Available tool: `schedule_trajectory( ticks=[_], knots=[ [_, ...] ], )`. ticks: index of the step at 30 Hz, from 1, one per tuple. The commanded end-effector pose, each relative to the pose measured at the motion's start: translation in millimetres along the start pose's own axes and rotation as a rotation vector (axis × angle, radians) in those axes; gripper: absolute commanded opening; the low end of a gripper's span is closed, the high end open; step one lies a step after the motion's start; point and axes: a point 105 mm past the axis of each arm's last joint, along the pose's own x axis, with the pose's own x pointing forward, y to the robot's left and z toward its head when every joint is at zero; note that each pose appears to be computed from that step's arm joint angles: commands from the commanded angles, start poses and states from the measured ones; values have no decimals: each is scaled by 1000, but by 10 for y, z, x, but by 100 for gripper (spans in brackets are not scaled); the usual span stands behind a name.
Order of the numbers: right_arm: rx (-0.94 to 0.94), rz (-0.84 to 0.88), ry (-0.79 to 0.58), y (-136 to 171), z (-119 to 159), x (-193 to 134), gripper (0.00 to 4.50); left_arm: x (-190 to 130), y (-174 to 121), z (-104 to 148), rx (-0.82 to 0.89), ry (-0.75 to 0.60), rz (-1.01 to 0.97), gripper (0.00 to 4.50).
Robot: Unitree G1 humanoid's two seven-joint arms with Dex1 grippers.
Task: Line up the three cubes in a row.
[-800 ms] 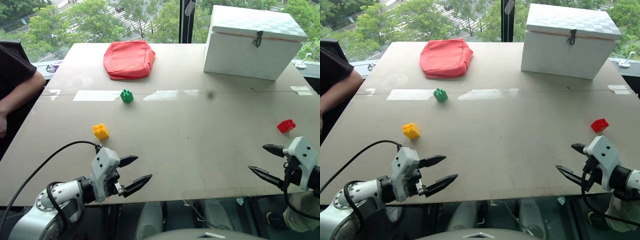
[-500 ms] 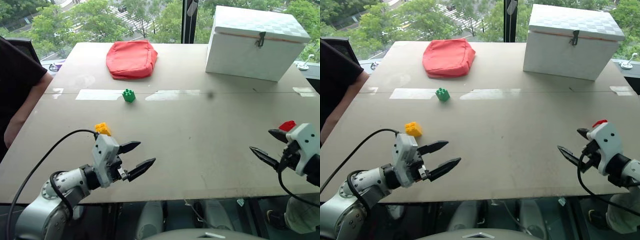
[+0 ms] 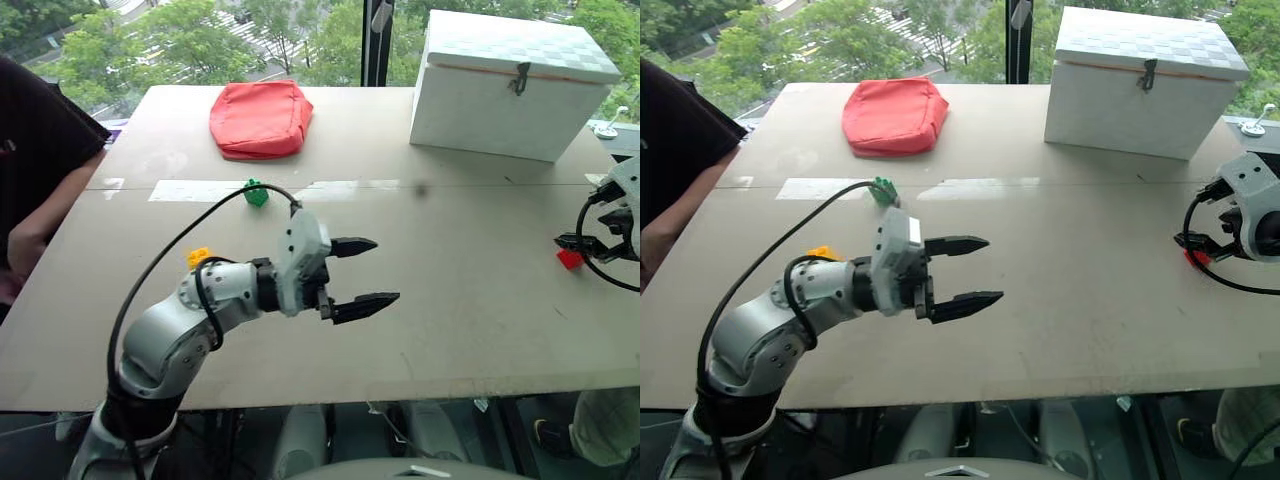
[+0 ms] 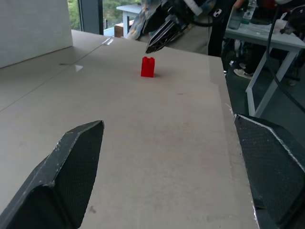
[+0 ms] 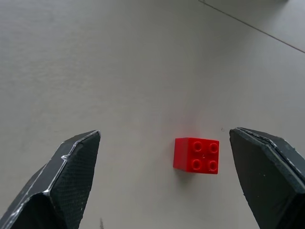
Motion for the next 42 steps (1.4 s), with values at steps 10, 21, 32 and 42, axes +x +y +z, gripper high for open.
schedule_trajectory(
  ticks=[10, 21, 32, 42],
  knots=[
    [57, -68, 145, -314, -134, 304, 450, 200, 25, 116, 36, -54, -43, 447],
    [43, -40, 184, -330, -262, 380, 450, 219, 12, 118, 22, -67, -55, 447],
    [36, -12, 211, -352, -357, 456, 450, 235, 43, 256, 66, -73, -77, 447],
    [53, -4, 201, -347, -332, 518, 450, 222, 31, 298, 73, -72, -81, 447]
  ],
)
